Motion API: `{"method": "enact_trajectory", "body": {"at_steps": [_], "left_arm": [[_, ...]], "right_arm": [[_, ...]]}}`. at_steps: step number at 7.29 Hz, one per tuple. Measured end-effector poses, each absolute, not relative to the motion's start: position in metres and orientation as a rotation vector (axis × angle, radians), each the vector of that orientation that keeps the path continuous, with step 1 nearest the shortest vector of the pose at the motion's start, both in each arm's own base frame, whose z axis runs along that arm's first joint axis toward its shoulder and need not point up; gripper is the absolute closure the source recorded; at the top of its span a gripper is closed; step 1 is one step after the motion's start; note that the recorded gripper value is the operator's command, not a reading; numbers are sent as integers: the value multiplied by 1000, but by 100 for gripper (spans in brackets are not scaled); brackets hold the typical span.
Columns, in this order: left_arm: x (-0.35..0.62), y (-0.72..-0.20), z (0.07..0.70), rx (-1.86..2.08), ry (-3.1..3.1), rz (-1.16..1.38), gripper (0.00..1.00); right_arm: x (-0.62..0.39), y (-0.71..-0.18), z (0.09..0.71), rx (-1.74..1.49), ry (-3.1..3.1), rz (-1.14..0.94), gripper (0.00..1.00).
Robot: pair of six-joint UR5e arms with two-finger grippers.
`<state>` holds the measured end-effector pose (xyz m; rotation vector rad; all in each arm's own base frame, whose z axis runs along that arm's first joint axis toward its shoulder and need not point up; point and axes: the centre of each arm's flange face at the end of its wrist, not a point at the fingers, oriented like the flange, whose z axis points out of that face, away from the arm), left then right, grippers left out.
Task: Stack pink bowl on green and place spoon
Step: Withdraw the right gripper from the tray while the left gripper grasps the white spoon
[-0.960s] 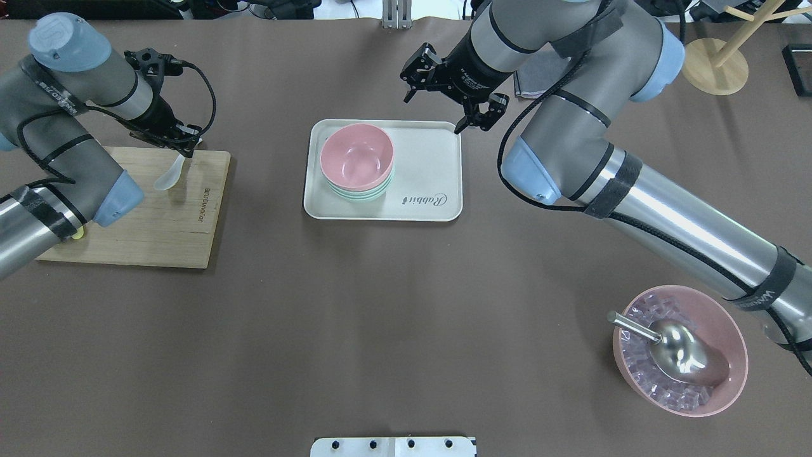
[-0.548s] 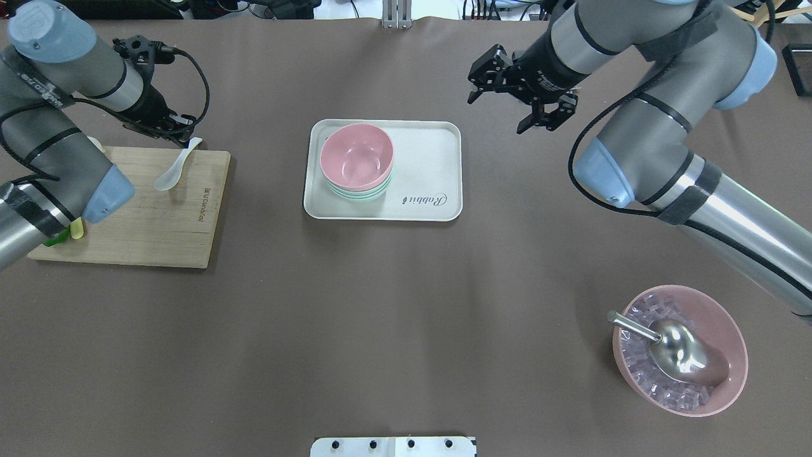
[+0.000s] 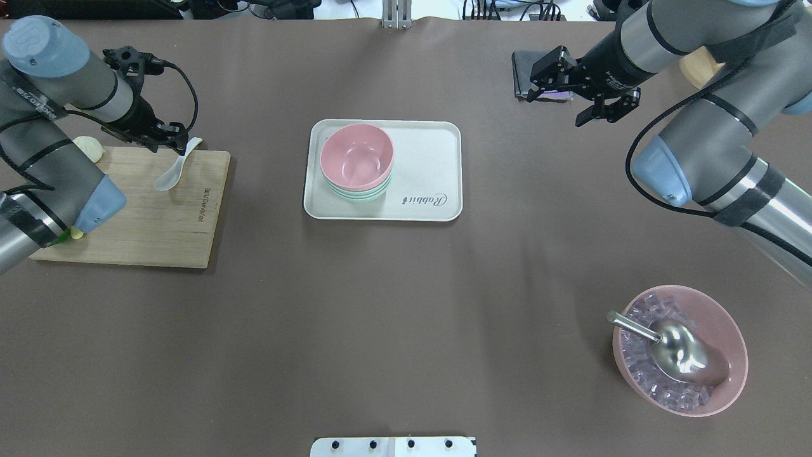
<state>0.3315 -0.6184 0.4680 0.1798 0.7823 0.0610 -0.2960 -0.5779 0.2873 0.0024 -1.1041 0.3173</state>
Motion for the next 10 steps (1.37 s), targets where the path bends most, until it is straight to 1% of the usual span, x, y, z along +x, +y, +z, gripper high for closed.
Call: {"method": "enact_trajectory", "body": {"at_steps": [1, 2, 3, 4, 5, 10], "left_arm": [[342, -617, 467, 176, 779, 69, 7], [354, -615, 463, 172, 781, 80, 18], [364, -613, 462, 165, 780, 92, 34], [369, -611, 465, 160, 777, 100, 80], [368, -612, 468, 158, 772, 102, 100], [359, -619, 462, 164, 779, 92, 100]], "right_arm": [[-291, -573, 294, 3, -1101, 317, 0], [-286, -569, 300, 3, -1097, 317, 0], [-278, -564, 312, 6, -1087, 313, 0], [-268, -558, 327, 15, -1073, 298, 0], [-257, -555, 339, 26, -1064, 282, 0], [-241, -554, 345, 27, -1070, 270, 0]]}}
